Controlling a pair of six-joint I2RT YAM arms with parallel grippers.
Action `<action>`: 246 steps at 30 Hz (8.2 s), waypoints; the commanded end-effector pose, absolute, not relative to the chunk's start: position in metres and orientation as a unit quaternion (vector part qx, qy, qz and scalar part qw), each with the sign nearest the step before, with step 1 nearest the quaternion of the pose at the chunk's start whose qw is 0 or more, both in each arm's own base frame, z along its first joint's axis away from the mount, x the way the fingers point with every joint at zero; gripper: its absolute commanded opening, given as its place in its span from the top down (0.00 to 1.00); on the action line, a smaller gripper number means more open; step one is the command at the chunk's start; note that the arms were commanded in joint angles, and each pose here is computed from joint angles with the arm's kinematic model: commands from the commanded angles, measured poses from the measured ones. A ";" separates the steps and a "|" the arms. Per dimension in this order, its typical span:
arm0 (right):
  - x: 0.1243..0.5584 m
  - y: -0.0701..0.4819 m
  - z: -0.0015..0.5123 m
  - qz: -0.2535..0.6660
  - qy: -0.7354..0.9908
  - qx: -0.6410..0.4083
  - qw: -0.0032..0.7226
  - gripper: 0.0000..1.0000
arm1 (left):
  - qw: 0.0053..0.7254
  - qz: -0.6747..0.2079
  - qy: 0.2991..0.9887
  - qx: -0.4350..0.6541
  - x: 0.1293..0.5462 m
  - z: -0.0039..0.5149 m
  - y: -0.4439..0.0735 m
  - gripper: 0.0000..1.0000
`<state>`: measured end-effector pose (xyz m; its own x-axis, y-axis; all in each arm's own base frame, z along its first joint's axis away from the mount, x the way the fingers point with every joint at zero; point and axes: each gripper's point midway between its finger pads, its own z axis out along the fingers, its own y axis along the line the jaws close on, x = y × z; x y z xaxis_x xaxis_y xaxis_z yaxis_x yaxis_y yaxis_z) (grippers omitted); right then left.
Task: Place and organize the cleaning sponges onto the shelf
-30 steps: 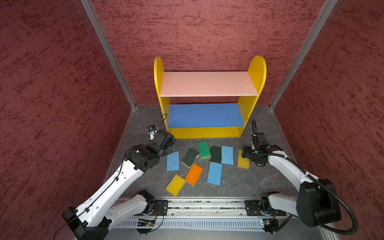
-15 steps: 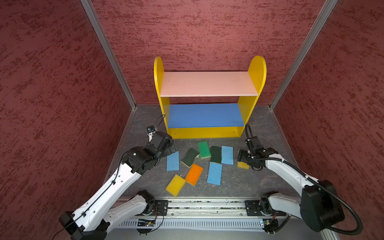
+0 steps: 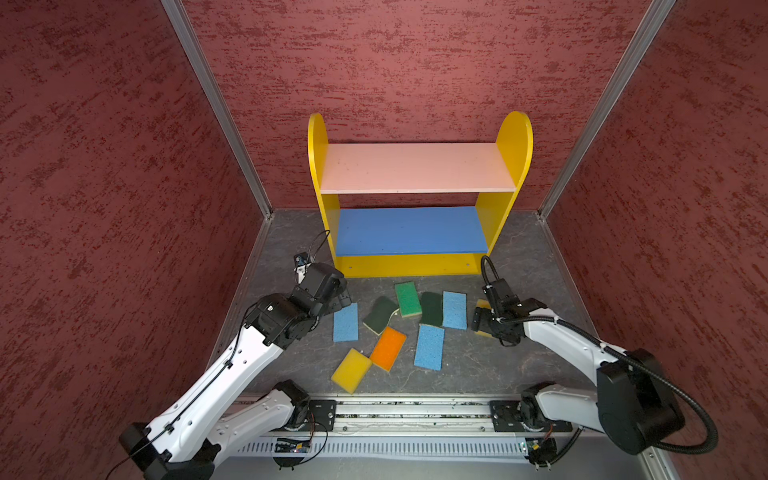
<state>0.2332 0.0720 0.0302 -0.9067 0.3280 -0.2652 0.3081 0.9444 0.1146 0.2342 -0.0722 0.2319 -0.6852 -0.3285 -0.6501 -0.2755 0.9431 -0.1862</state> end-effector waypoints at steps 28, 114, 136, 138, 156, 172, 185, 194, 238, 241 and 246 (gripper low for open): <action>0.246 0.071 0.009 0.010 0.980 0.134 0.148 0.46 | 0.344 -0.047 0.921 -0.175 0.243 0.221 -0.074 0.00; 0.492 0.146 0.455 -0.005 0.805 -0.020 0.593 0.48 | 0.427 -0.081 0.885 -0.166 0.283 0.296 -0.070 0.01; 0.504 0.142 0.435 -0.036 0.818 -0.017 0.574 0.28 | 0.404 -0.092 0.893 -0.175 0.284 0.281 -0.075 0.00; 0.505 0.140 0.435 -0.042 0.817 -0.014 0.575 0.25 | 0.404 -0.093 0.893 -0.175 0.284 0.281 -0.075 0.00; 0.492 0.133 0.463 -0.035 0.801 -0.003 0.597 0.12 | 0.396 -0.110 0.894 -0.179 0.281 0.280 -0.079 0.01; 0.469 0.126 0.477 -0.021 0.802 0.003 0.597 0.09 | 0.393 -0.120 0.895 -0.176 0.268 0.283 -0.080 0.00; 0.426 0.135 0.496 0.028 0.804 -0.021 0.594 0.05 | 0.344 -0.053 0.922 -0.170 0.243 0.256 -0.059 0.01; 0.367 0.130 0.494 0.107 0.795 -0.016 0.597 0.03 | 0.275 -0.029 0.949 -0.154 0.219 0.203 -0.057 0.00; 0.266 0.117 0.234 0.238 0.885 0.094 0.389 0.01 | 0.110 0.011 0.991 -0.071 0.216 0.036 -0.110 0.01; 0.267 0.116 0.232 0.238 0.886 0.096 0.387 0.01 | 0.102 0.007 0.993 -0.062 0.216 0.033 -0.114 0.01; 0.269 0.117 0.227 0.237 0.888 0.101 0.381 0.01 | 0.091 0.006 0.995 -0.041 0.216 0.024 -0.119 0.01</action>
